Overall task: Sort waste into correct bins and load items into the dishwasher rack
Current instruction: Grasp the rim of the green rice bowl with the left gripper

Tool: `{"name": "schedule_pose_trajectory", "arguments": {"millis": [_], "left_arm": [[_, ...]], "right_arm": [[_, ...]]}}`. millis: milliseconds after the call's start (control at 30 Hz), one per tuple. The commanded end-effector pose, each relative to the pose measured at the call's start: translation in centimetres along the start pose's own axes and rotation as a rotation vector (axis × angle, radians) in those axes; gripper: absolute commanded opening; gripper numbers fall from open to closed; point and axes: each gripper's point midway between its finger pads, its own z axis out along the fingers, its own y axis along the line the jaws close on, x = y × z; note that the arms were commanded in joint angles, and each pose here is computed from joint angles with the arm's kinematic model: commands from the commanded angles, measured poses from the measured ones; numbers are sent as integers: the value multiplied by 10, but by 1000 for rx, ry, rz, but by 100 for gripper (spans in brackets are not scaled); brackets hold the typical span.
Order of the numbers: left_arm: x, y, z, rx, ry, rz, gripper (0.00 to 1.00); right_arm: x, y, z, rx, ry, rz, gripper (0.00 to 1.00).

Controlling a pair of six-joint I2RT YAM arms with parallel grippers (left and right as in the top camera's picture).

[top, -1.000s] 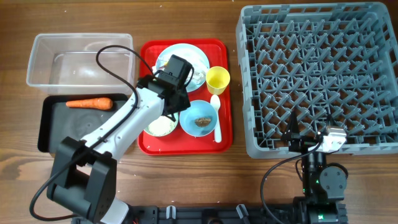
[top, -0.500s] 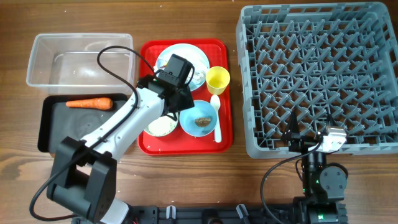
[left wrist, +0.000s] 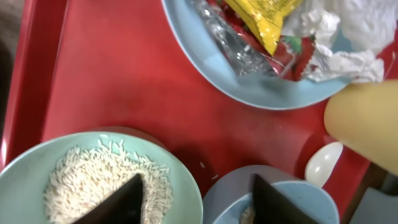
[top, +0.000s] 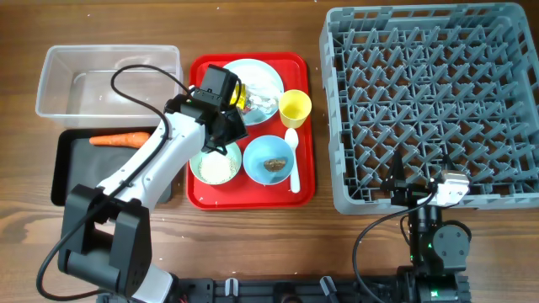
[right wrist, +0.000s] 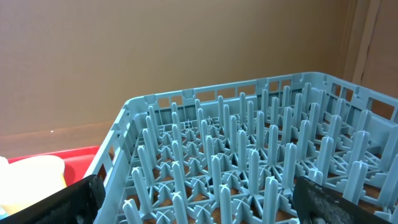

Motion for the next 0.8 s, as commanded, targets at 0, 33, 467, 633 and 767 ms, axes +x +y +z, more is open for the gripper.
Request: {"name": "schedule_pose_trajectory", "arguments": {"millis": [0, 33, 467, 633, 767], "left_arm": [[5, -8, 3, 3, 7, 15, 42], [6, -6, 3, -16, -2, 0, 42], [18, 12, 19, -115, -32, -113, 40], [22, 16, 34, -139, -10, -115, 39], [23, 17, 45, -150, 3, -115, 37]], "right_arm": [[-1, -3, 0, 14, -4, 8, 100], [-1, -3, 0, 14, -4, 8, 100], [-1, -3, 0, 14, -4, 8, 100], [-1, -3, 0, 14, -4, 8, 100], [-1, -3, 0, 14, -4, 8, 100]]}}
